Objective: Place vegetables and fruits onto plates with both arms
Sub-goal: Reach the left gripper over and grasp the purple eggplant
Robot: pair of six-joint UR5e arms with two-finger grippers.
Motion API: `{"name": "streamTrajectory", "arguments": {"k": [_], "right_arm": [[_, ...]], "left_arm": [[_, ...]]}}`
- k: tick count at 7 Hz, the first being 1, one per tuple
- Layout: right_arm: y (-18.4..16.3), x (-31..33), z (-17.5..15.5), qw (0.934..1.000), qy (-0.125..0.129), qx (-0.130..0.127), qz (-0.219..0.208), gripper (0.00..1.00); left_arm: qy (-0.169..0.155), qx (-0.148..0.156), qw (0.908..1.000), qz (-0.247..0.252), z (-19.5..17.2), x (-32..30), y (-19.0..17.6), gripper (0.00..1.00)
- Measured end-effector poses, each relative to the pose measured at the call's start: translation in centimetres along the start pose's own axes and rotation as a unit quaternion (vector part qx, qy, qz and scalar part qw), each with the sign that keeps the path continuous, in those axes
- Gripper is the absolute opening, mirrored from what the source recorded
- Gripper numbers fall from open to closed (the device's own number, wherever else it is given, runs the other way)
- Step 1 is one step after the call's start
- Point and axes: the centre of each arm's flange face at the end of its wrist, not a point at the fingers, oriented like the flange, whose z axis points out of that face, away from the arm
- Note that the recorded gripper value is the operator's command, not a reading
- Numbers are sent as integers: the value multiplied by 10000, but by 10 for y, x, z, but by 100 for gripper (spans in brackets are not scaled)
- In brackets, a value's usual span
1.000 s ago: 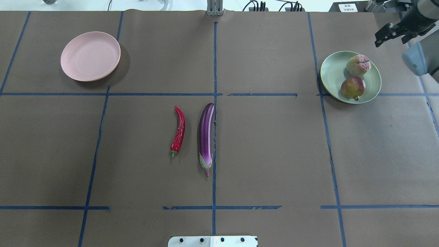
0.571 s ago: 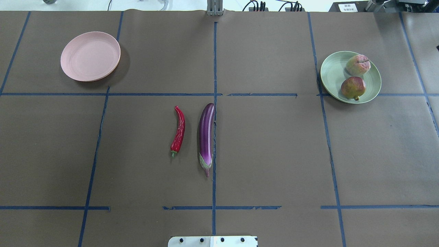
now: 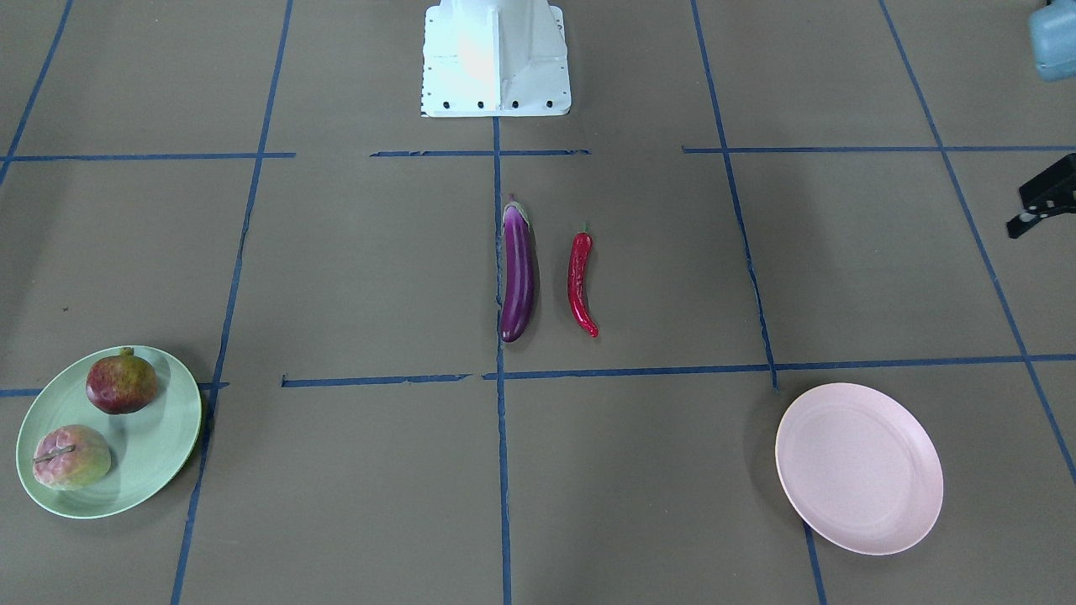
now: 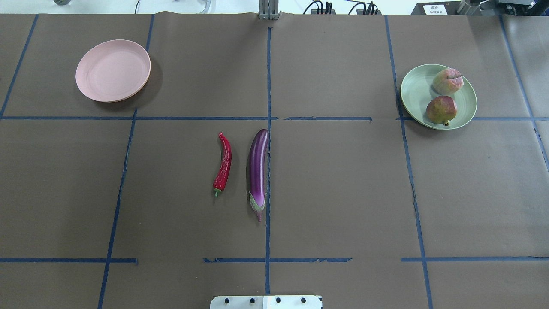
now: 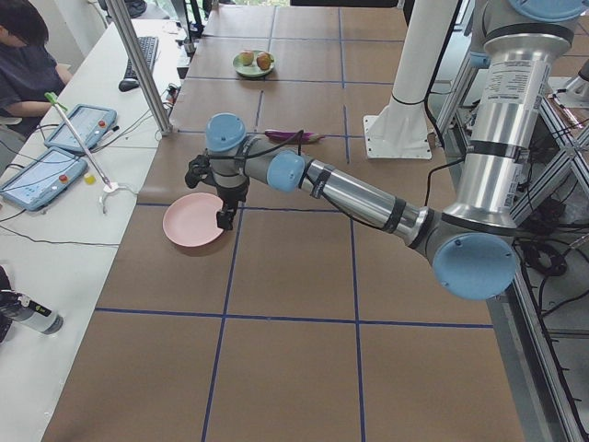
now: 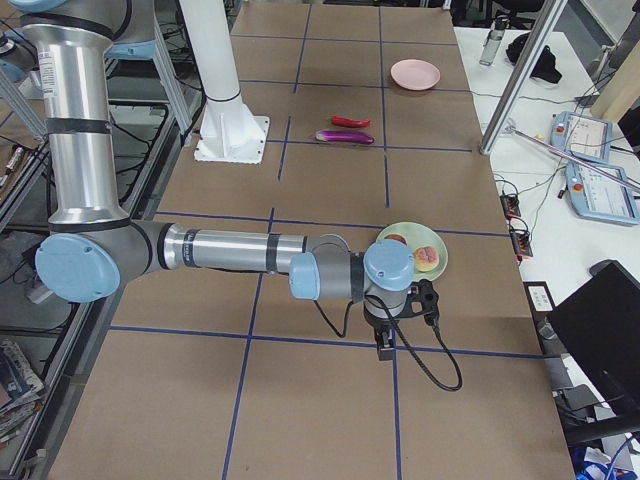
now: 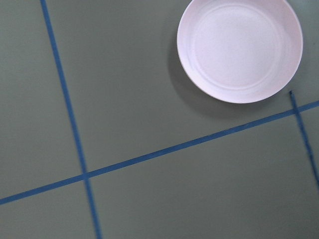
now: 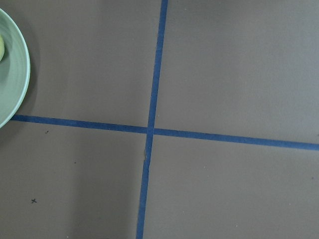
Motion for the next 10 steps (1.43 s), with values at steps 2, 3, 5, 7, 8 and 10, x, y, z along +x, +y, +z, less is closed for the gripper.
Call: {"name": "streamTrajectory", "arguments": {"k": [2, 3, 5, 7, 8, 10], "right_arm": [[20, -9, -8, 9997, -8, 68, 251, 100], [23, -11, -9, 9996, -16, 79, 262, 100], [23, -13, -10, 9996, -25, 92, 254, 100], [23, -13, -10, 9997, -33, 97, 243, 100], [23, -13, -10, 9997, -39, 100, 238, 100], [23, -14, -10, 9997, -49, 104, 233, 100]], "left_arm": [[255, -327, 9991, -111, 58, 181, 4, 100], [404, -559, 9972, -296, 89, 266, 12, 100], [265, -619, 9936, -906, 146, 402, 11, 100], [-176, -446, 9900, -1324, 210, 512, -2, 97], [-394, -391, 9885, -1405, 233, 540, -7, 93], [-599, -421, 9869, -1437, 256, 549, -3, 77]]}}
